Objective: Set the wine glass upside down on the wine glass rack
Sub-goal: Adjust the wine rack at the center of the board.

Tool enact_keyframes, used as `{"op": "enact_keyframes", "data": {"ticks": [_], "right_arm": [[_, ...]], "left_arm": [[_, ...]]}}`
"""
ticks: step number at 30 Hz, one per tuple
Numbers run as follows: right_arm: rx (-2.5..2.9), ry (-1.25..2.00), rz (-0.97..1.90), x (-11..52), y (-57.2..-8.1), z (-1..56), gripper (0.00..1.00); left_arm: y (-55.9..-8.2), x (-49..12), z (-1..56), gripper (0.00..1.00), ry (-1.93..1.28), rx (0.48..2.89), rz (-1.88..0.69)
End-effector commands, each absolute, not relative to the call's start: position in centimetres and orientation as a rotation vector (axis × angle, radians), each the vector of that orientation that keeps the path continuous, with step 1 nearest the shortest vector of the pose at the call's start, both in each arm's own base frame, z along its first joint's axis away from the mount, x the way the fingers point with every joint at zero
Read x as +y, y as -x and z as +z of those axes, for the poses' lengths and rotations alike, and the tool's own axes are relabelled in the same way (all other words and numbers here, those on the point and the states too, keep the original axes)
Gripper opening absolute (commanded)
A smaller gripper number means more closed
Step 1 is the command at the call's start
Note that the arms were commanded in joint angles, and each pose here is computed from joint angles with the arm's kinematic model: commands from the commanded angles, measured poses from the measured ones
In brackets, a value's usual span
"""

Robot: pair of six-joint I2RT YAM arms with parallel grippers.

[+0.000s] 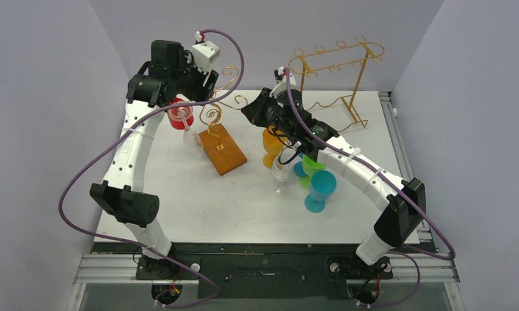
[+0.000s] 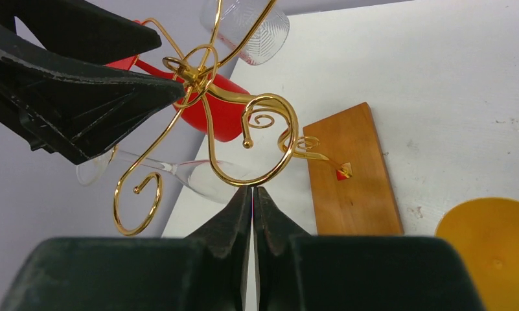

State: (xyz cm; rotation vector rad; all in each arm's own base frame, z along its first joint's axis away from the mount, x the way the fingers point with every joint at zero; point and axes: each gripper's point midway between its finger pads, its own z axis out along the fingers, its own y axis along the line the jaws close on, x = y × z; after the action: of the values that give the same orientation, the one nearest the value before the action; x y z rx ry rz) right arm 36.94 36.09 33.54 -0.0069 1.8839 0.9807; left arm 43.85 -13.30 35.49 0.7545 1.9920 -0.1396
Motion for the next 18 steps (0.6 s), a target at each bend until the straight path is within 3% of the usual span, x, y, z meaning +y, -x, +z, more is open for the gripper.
{"op": "enact_keyframes", "data": {"ticks": [1, 4, 10, 13, 18], "right_arm": [[1.844, 0.064, 1.014, 36.0, -35.9, 36.8, 0.02], [1.832, 0.060, 0.998, 35.4, -36.0, 37.5, 0.03], [1.824, 0.064, 0.986, 35.0, -36.1, 38.2, 0.06], [1.828, 0.075, 0.974, 34.8, -36.0, 38.3, 0.07], [1.831, 0.079, 0.941, 34.1, -35.8, 38.6, 0.09]], "left_arm": [[-43.3, -13.7, 40.0, 0.67, -0.728, 1.869, -0.164], [-42.3, -13.8, 40.8, 0.78, -0.733, 1.861, -0.188], [-40.6, -13.9, 41.7, 0.87, -0.728, 1.850, -0.231], [-39.6, -13.9, 41.9, 0.97, -0.736, 1.861, -0.249], [-38.0, -13.2, 42.1, 0.96, -0.739, 1.886, -0.265]]}}
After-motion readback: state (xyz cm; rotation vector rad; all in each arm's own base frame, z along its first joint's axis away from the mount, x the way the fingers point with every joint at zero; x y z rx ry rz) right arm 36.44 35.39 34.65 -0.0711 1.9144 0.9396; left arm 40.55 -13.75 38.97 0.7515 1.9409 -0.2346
